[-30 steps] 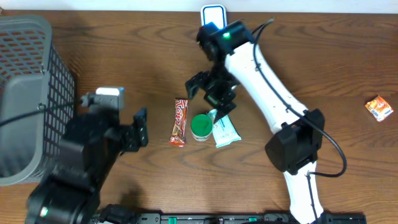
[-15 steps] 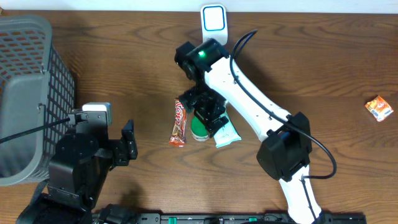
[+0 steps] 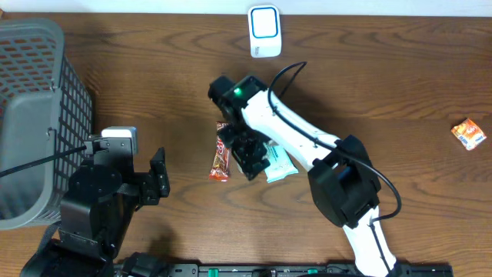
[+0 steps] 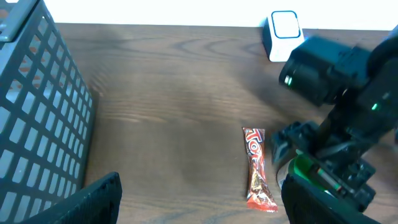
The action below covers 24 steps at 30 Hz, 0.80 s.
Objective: Scan the item barcode
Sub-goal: 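Lower the right gripper over the green-lidded jar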
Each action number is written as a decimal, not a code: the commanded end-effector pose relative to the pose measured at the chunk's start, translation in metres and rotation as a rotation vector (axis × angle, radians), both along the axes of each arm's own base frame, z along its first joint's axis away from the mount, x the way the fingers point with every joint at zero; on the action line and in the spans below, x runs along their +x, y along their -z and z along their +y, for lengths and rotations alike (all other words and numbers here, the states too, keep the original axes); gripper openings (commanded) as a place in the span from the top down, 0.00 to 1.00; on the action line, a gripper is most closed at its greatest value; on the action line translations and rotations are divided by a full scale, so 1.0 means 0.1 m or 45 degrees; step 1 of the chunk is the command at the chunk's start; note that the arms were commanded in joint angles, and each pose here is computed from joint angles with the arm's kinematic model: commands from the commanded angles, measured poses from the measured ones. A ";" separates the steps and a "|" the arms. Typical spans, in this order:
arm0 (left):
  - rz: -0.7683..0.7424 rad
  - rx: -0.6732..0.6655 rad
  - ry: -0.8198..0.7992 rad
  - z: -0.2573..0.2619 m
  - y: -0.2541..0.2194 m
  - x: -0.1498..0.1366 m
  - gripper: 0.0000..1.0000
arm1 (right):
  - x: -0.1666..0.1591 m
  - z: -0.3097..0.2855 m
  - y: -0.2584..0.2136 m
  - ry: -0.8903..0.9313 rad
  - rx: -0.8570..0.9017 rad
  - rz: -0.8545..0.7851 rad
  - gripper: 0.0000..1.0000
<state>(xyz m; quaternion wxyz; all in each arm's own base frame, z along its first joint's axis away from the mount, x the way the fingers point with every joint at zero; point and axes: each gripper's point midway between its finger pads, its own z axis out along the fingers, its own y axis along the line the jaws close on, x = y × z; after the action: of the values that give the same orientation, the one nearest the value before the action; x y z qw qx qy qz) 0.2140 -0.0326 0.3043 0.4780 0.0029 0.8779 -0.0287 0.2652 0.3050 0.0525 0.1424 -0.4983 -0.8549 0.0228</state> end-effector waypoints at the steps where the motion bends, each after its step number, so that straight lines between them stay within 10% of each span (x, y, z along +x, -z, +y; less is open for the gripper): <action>1: -0.022 0.008 -0.010 0.03 -0.07 -0.01 0.17 | -0.15 -0.10 0.11 0.055 -0.096 0.037 0.02; 24: -0.012 0.011 -0.010 0.03 -0.05 -0.02 0.17 | -0.02 -0.32 0.28 -0.053 -0.273 -0.139 0.06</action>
<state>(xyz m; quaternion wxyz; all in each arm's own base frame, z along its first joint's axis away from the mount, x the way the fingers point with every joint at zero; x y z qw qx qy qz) 0.2135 -0.0324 0.3034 0.4762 0.0032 0.8789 -0.0281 0.2680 0.2741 0.0269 0.0587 -0.5080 -0.8555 0.0812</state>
